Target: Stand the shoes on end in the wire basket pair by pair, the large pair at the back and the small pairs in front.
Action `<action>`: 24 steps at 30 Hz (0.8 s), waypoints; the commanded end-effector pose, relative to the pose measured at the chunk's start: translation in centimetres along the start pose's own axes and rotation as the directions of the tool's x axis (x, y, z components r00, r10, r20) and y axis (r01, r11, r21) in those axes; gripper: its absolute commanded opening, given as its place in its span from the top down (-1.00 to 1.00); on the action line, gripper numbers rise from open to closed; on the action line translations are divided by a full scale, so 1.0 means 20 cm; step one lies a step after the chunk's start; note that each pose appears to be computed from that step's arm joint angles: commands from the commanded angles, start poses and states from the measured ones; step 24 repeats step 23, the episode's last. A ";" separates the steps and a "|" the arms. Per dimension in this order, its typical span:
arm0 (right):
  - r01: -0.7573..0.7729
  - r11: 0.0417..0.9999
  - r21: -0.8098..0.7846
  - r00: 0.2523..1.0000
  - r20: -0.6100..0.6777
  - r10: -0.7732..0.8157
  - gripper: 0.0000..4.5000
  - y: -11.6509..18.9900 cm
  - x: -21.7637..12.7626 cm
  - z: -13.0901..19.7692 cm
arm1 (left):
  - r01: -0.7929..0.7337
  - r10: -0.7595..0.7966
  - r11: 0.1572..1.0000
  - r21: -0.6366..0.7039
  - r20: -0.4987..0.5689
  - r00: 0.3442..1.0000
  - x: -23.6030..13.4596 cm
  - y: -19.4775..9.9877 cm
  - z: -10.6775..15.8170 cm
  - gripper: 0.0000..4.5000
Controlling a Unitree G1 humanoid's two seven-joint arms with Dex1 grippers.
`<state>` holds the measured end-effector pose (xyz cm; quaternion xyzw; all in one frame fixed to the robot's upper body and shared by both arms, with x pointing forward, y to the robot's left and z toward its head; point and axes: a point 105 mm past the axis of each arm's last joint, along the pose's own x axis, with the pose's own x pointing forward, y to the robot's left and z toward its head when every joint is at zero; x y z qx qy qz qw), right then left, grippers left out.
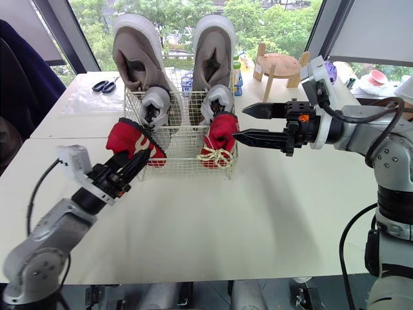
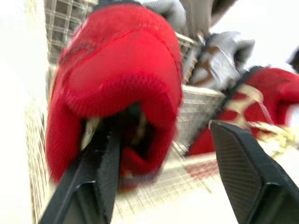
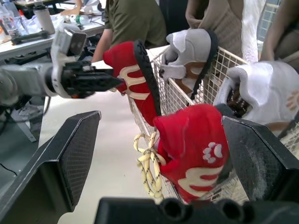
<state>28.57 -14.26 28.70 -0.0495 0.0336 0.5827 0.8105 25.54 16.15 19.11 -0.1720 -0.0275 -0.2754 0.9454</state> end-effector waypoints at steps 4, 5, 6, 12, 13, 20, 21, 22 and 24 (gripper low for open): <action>0.176 0.984 -0.014 0.977 -0.121 -0.177 -1.00 -0.12 -0.21 -0.12 | 0.096 -0.110 0.993 -0.063 -0.270 0.957 -0.28 -0.04 -0.01 -0.34; 0.190 0.982 -0.002 0.970 -0.156 -0.188 -1.00 -0.12 -0.24 -0.17 | 0.089 -0.103 0.994 -0.056 -0.325 0.940 -0.32 -0.02 -0.03 -0.34; 0.192 0.981 0.004 0.966 -0.175 -0.189 -1.00 -0.12 -0.25 -0.19 | 0.084 -0.097 0.995 -0.052 -0.360 0.928 -0.35 0.00 -0.05 -0.34; 0.100 0.988 0.121 0.948 -0.312 -0.058 -1.00 0.03 -0.19 -0.47 | 0.072 -0.089 0.996 -0.054 -0.474 0.876 -0.45 0.11 -0.12 -0.34; 0.094 0.986 0.134 0.948 -0.316 -0.047 -1.00 0.05 -0.18 -0.50 | 0.073 -0.091 0.996 -0.055 -0.479 0.873 -0.45 0.12 -0.12 -0.34; 0.065 0.980 0.190 0.957 -0.290 -0.007 -1.00 0.13 -0.10 -0.58 | 0.108 -0.143 0.989 -0.099 -0.477 0.867 -0.43 0.12 -0.16 -0.34; 0.060 0.979 0.195 0.959 -0.282 -0.003 -1.00 0.13 -0.09 -0.58 | 0.109 -0.146 0.988 -0.106 -0.478 0.866 -0.43 0.12 -0.17 -0.34; 0.057 0.978 0.201 0.961 -0.275 0.001 -1.00 0.13 -0.08 -0.58 | 0.110 -0.148 0.988 -0.107 -0.478 0.866 -0.43 0.12 -0.17 -0.34; 0.055 0.977 0.205 0.963 -0.270 0.002 -1.00 0.13 -0.07 -0.58 | 0.109 -0.149 0.988 -0.109 -0.479 0.865 -0.43 0.12 -0.18 -0.34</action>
